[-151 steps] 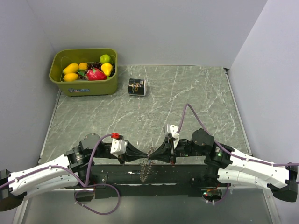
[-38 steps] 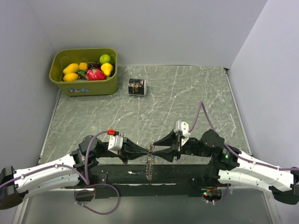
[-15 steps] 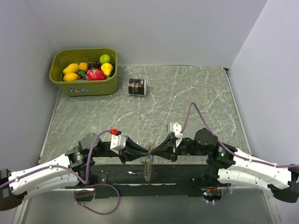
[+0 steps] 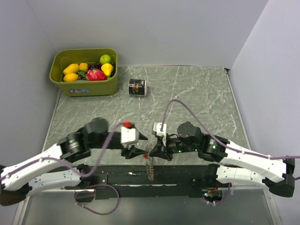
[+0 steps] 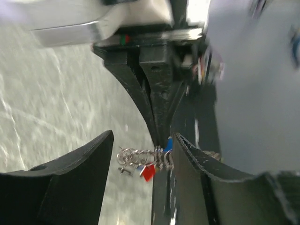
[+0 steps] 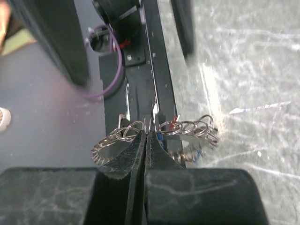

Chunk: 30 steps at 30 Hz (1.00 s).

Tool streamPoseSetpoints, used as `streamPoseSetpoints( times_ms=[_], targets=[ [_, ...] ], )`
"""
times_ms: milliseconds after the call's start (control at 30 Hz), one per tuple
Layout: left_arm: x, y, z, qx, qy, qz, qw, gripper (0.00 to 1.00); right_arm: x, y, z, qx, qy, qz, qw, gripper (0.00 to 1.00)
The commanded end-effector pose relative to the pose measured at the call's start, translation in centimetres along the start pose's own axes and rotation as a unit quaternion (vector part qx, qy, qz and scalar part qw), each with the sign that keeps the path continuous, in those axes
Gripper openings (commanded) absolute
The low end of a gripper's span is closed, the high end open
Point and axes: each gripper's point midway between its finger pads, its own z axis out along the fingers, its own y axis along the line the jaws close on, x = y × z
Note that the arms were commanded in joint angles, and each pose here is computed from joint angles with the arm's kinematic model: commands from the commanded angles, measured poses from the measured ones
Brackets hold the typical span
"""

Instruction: Put the keys on the keyring

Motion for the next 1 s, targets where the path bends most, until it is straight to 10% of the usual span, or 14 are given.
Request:
streamPoseSetpoints(
  times_ms=[0,967],
  targets=[
    [5.8,-0.5,0.5,0.038,0.146,-0.012,0.988,0.59,-2.0,0.2,0.0,-0.006,-0.001,-0.011,1.0,0.0],
    [6.2,-1.4,3.2,0.084,0.108,-0.01,0.991,0.27,-2.1,0.4,-0.7,-0.004,-0.034,-0.007,0.999,0.0]
  ],
)
